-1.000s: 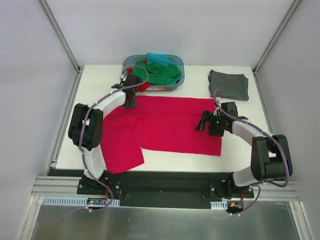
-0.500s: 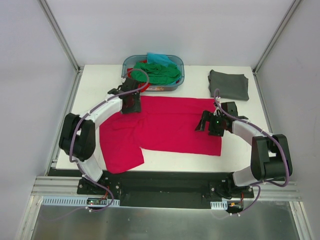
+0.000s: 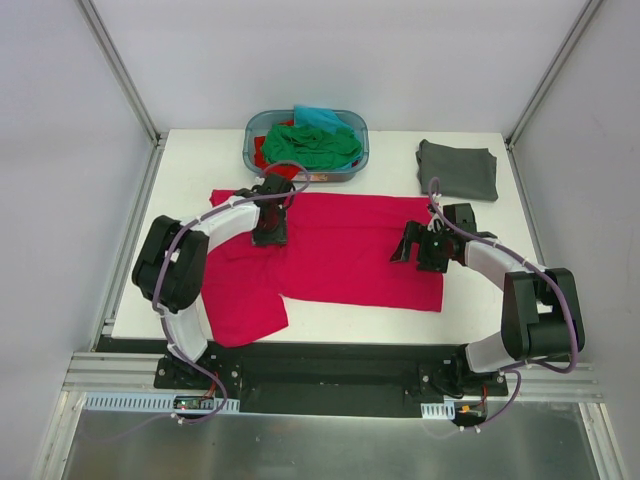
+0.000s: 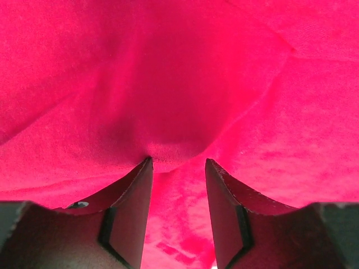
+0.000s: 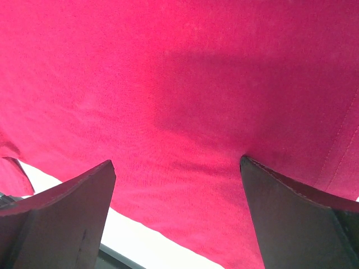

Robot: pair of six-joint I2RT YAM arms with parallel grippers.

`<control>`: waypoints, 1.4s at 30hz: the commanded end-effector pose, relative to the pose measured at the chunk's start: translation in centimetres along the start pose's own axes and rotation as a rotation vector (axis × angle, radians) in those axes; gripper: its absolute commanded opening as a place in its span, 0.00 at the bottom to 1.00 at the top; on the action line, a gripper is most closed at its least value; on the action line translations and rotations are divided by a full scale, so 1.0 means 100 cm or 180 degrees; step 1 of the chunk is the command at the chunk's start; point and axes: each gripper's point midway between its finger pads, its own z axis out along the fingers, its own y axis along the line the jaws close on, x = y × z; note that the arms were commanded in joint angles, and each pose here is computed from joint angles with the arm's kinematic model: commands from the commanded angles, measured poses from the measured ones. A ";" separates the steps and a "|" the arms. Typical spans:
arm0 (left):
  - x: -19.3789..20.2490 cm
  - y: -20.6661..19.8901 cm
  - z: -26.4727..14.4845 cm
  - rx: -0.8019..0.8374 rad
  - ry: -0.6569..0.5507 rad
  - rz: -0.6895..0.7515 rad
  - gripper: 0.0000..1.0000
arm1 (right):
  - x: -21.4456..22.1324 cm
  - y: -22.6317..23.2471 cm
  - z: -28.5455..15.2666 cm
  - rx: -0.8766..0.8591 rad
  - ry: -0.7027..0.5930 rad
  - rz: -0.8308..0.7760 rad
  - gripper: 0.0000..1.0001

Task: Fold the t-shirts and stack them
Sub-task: Fold the flattened tshirt in 1/3 of the way

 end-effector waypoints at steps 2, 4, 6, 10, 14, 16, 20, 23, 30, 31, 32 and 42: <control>-0.016 0.010 0.008 -0.0269 -0.0037 0.0097 0.40 | 0.031 -0.015 0.002 0.0156 0.0383 0.0122 0.96; -0.017 0.007 0.012 -0.0223 0.0019 0.0174 0.35 | 0.031 -0.015 0.002 0.0149 0.0394 0.0117 0.96; -0.017 0.010 0.013 -0.0282 0.0050 0.0200 0.27 | 0.031 -0.015 0.002 0.0149 0.0406 0.0122 0.96; -0.030 0.018 0.004 -0.0366 -0.0064 0.0153 0.08 | 0.031 -0.014 0.002 0.0135 0.0410 0.0118 0.96; -0.043 0.023 -0.005 -0.0401 -0.0171 0.0186 0.09 | 0.032 -0.014 0.002 0.0135 0.0429 0.0116 0.96; -0.050 0.030 -0.006 -0.0446 -0.0181 0.0175 0.09 | 0.031 -0.014 0.002 0.0129 0.0426 0.0110 0.96; -0.059 0.036 -0.002 -0.0309 -0.0082 0.0148 0.11 | 0.033 -0.014 0.001 0.0133 0.0451 0.0121 0.96; -0.070 0.037 0.006 -0.0255 -0.0038 0.0208 0.16 | 0.035 -0.014 0.001 0.0131 0.0467 0.0123 0.96; -0.098 0.040 0.019 -0.0164 -0.0031 0.0256 0.26 | 0.035 -0.013 0.001 0.0123 0.0474 0.0126 0.96; -0.101 0.040 0.022 -0.0151 -0.0030 0.0242 0.28 | 0.035 -0.014 0.001 0.0126 0.0476 0.0132 0.96; -0.104 0.042 0.023 -0.0152 -0.0033 0.0223 0.30 | 0.035 -0.013 0.001 0.0123 0.0474 0.0126 0.96; -0.143 0.041 -0.023 -0.0088 -0.0429 -0.0050 0.63 | 0.035 -0.014 0.000 0.0126 0.0476 0.0132 0.96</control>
